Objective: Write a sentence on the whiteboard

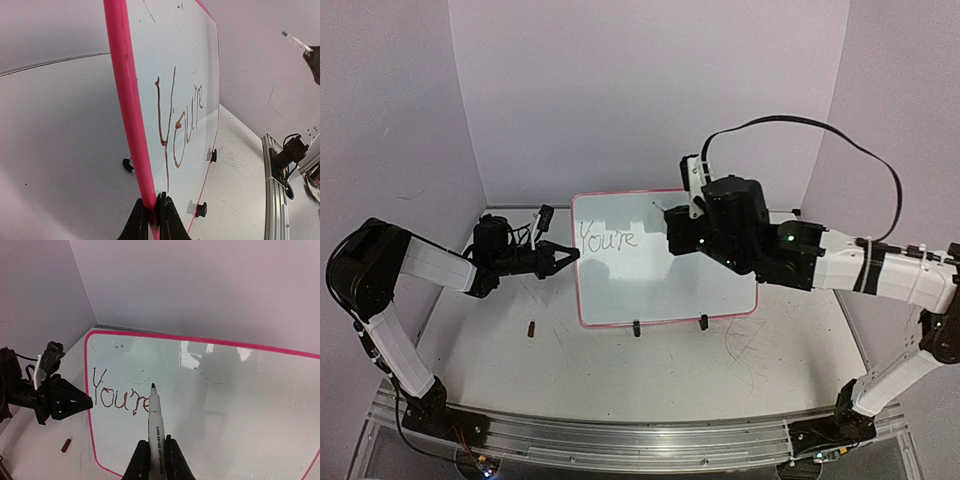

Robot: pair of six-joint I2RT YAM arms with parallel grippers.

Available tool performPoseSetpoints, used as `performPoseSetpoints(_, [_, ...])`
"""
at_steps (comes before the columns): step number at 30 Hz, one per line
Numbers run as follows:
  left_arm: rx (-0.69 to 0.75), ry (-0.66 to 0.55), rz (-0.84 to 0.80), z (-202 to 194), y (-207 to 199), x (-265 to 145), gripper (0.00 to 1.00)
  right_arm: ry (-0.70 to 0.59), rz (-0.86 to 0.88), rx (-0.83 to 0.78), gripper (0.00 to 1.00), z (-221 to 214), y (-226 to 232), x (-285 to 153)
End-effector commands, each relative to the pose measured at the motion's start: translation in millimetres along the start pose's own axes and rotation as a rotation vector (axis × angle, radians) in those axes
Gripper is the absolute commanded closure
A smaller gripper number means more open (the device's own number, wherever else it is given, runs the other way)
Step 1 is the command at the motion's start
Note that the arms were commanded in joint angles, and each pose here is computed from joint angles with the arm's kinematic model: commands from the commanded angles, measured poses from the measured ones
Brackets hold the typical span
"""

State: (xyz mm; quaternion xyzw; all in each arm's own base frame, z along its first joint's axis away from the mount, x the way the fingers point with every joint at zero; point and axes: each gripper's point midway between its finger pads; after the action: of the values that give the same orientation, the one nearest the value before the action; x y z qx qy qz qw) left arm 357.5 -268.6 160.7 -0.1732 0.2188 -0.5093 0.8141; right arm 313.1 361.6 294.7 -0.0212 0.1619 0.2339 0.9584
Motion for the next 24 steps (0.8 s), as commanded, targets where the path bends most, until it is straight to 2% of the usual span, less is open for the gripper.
performPoseSetpoints(1, [0.075, -0.016, 0.036, 8, 3, 5, 1.0, 0.013, 0.008, -0.066, 1.0, -6, -6, -11])
performPoseSetpoints(24, [0.072, -0.015, 0.08, 8, 5, 4, 1.0, 0.092, -0.003, -0.116, 1.0, -32, 13, 24])
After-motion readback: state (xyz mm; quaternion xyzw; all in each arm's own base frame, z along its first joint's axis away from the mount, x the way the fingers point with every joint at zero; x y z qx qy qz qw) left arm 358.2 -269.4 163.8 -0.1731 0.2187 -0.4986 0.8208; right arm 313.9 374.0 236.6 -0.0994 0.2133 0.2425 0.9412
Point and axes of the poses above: each gripper's point midway between its finger pads, its own x axis out along the fingers, its own y axis along the line the jaws close on, z = x × y, and after that the axes turned 6 degrees about -x, right-handed
